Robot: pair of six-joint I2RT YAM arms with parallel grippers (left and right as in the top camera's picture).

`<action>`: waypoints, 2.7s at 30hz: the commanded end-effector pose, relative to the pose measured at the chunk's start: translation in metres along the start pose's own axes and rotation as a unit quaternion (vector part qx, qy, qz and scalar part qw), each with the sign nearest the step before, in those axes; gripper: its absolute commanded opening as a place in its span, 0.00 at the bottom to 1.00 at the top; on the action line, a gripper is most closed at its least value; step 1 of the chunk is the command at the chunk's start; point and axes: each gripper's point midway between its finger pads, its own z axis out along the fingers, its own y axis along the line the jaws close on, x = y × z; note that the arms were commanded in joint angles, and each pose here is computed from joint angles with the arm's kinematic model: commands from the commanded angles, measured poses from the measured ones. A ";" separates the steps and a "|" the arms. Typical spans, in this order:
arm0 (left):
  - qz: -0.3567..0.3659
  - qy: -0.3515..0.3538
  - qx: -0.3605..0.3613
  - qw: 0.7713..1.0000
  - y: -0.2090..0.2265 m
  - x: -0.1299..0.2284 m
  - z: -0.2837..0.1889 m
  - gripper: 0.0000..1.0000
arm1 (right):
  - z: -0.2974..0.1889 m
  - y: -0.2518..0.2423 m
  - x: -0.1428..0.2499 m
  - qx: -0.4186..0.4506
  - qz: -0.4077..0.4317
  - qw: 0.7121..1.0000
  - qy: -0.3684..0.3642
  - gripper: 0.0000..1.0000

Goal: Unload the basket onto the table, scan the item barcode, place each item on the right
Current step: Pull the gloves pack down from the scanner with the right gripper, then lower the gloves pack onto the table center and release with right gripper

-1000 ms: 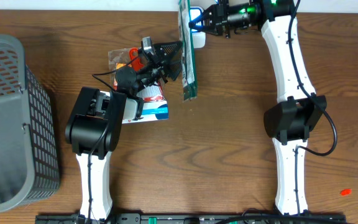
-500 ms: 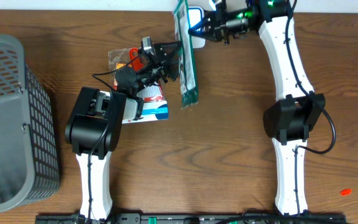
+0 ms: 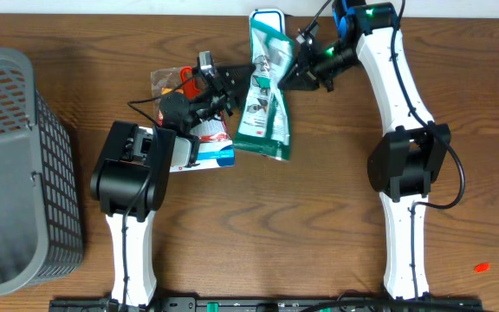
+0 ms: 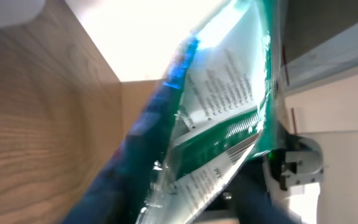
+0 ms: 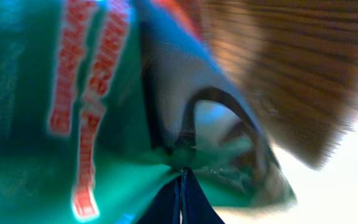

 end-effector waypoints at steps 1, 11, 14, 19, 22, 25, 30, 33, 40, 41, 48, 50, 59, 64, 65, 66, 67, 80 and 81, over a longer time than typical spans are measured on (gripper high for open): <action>0.044 0.047 0.007 0.998 -0.007 0.015 0.001 0.11 | -0.003 -0.022 -0.005 0.049 -0.021 0.999 -0.011 0.01; 0.060 0.081 0.006 0.995 -0.005 0.027 0.000 0.08 | -0.008 -0.026 -0.007 0.049 -0.016 0.999 -0.015 0.01; 0.060 0.087 0.005 0.994 -0.005 0.029 0.000 0.08 | -0.010 -0.030 -0.008 0.057 -0.014 0.998 -0.018 0.01; 0.070 0.097 0.005 0.993 -0.004 0.031 -0.003 0.08 | -0.019 -0.053 -0.008 0.108 0.003 0.994 -0.022 0.11; 0.071 0.103 0.003 0.992 -0.004 0.030 -0.007 0.07 | -0.024 -0.059 -0.005 0.113 0.000 0.993 -0.017 0.14; 0.072 0.104 0.001 0.992 -0.003 0.027 -0.011 0.08 | -0.028 -0.063 -0.003 0.114 -0.007 0.993 -0.012 0.23; 0.075 0.106 -0.003 0.992 -0.003 0.021 -0.019 0.08 | -0.034 -0.069 -0.004 0.119 -0.008 0.993 -0.014 0.24; 0.076 0.105 -0.006 0.992 -0.002 0.017 -0.024 0.08 | -0.035 -0.070 -0.004 0.119 -0.018 0.993 -0.013 0.26; 0.076 0.097 -0.008 0.992 -0.002 0.011 -0.029 0.07 | -0.036 -0.071 0.005 0.120 -0.059 0.991 0.010 0.55; 0.076 0.097 -0.008 0.992 -0.002 0.011 -0.029 0.07 | -0.036 -0.072 0.006 0.120 -0.057 0.991 0.011 0.57; 0.057 0.096 -0.010 0.994 -0.002 0.009 -0.029 0.08 | -0.035 -0.062 0.014 0.089 -0.070 0.993 0.026 0.66; 0.056 0.094 -0.011 0.994 -0.002 0.008 -0.030 0.07 | -0.036 -0.063 0.013 0.090 -0.072 0.993 0.024 0.69; 0.074 0.087 0.009 0.993 -0.036 -0.006 -0.026 0.07 | -0.044 -0.102 -0.002 0.116 -0.057 0.992 0.003 0.82; 0.095 0.084 0.010 0.992 -0.047 -0.016 -0.034 0.08 | -0.050 -0.145 0.006 0.109 0.002 0.994 0.013 0.91; 0.098 0.090 0.007 0.991 -0.045 -0.015 -0.036 0.09 | -0.049 -0.150 0.009 0.104 0.012 0.994 0.017 0.92; 0.097 0.103 0.001 0.990 -0.041 -0.011 -0.037 0.12 | -0.047 -0.155 0.013 0.095 0.026 0.995 0.023 0.93; 0.095 0.116 -0.004 0.989 -0.038 -0.007 -0.038 0.17 | -0.045 -0.158 0.017 0.085 0.036 0.995 0.029 0.92; 0.048 0.178 -0.090 0.979 0.038 0.008 -0.068 0.49 | 0.009 -0.104 0.034 -0.147 0.051 0.986 0.055 0.81; 0.037 0.175 -0.101 0.979 0.046 0.009 -0.073 0.50 | 0.019 -0.106 0.035 -0.152 0.061 0.985 0.058 0.82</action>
